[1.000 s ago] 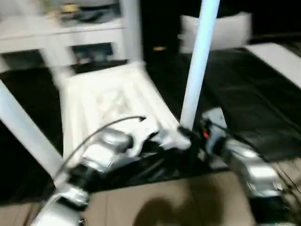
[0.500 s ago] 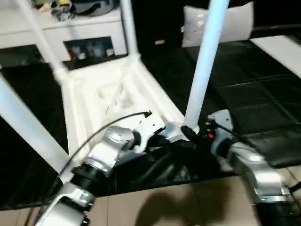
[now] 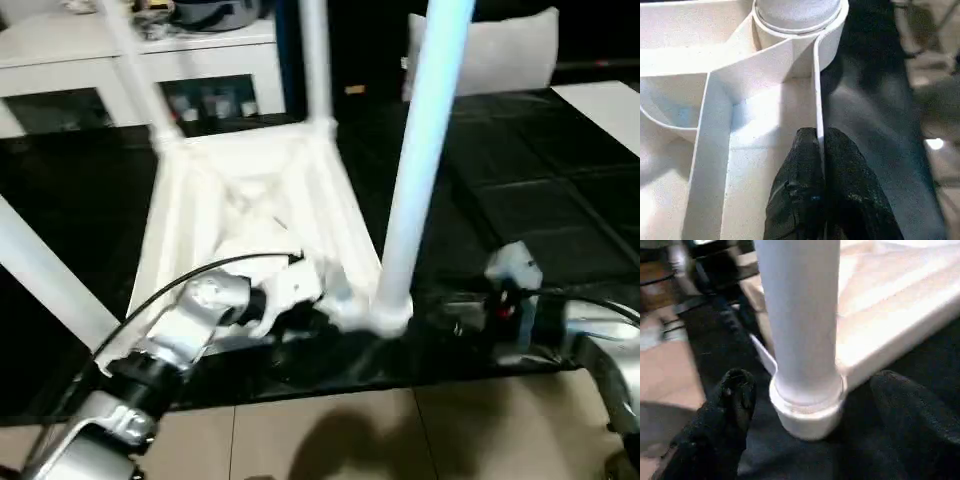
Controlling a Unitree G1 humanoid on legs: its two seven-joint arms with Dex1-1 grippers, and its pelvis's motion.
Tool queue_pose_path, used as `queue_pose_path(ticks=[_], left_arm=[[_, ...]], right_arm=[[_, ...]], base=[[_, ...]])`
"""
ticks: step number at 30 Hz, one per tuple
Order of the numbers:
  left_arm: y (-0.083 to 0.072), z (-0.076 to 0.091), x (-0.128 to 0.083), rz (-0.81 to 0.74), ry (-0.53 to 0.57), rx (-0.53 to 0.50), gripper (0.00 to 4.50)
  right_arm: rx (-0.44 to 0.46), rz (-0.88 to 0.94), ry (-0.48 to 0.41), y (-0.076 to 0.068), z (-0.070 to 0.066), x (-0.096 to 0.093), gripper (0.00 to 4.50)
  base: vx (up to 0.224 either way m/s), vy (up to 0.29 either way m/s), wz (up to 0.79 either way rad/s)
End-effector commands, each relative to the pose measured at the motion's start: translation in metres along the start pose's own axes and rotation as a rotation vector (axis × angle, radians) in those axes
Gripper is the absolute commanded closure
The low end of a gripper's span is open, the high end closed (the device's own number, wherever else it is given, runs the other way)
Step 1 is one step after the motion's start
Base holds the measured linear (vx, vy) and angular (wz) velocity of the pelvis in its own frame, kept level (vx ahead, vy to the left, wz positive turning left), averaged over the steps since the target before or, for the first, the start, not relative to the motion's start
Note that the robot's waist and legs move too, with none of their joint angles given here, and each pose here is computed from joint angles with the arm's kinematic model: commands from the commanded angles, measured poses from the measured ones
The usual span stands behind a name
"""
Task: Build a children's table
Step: Rotate leg to tighten
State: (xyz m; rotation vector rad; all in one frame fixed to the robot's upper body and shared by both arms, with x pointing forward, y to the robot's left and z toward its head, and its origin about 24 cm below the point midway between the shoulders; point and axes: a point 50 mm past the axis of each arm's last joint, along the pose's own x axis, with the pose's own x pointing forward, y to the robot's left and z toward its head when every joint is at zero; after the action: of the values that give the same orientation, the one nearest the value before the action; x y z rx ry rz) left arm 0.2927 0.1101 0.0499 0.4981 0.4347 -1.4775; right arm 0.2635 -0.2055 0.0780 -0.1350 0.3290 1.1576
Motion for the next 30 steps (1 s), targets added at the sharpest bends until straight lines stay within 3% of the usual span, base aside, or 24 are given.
queue_pose_path(ticks=[1, 8, 16, 24, 30], left_arm=[[-0.007, 0.002, 0.006, -0.102, 0.025, 0.053, 4.5], [-0.006, 0.003, 0.004, -0.17, 0.048, 0.098, 4.5], [-0.008, 0.001, 0.003, -0.186, 0.043, 0.091, 4.5], [-0.009, -0.001, 0.003, -0.181, 0.023, 0.055, 4.5], [-0.002, 0.003, 0.008, -0.072, -0.004, -0.061, 4.5]], right_arm=[[-0.023, 0.059, -0.001, -0.001, 0.004, 0.003, 1.13], [-0.014, 0.213, 0.03, -0.005, 0.005, 0.025, 1.7], [0.012, 0.288, 0.021, -0.004, 0.006, 0.032, 2.42], [0.055, 0.322, -0.003, 0.003, 0.001, 0.033, 2.52], [0.108, 0.122, -0.07, 0.007, 0.002, 0.051, 2.53]], base=[[0.0, 0.0, 0.0], [0.0, 0.0, 0.0], [0.0, 0.0, 0.0], [0.0, 0.0, 0.0], [0.0, 0.0, 0.0]])
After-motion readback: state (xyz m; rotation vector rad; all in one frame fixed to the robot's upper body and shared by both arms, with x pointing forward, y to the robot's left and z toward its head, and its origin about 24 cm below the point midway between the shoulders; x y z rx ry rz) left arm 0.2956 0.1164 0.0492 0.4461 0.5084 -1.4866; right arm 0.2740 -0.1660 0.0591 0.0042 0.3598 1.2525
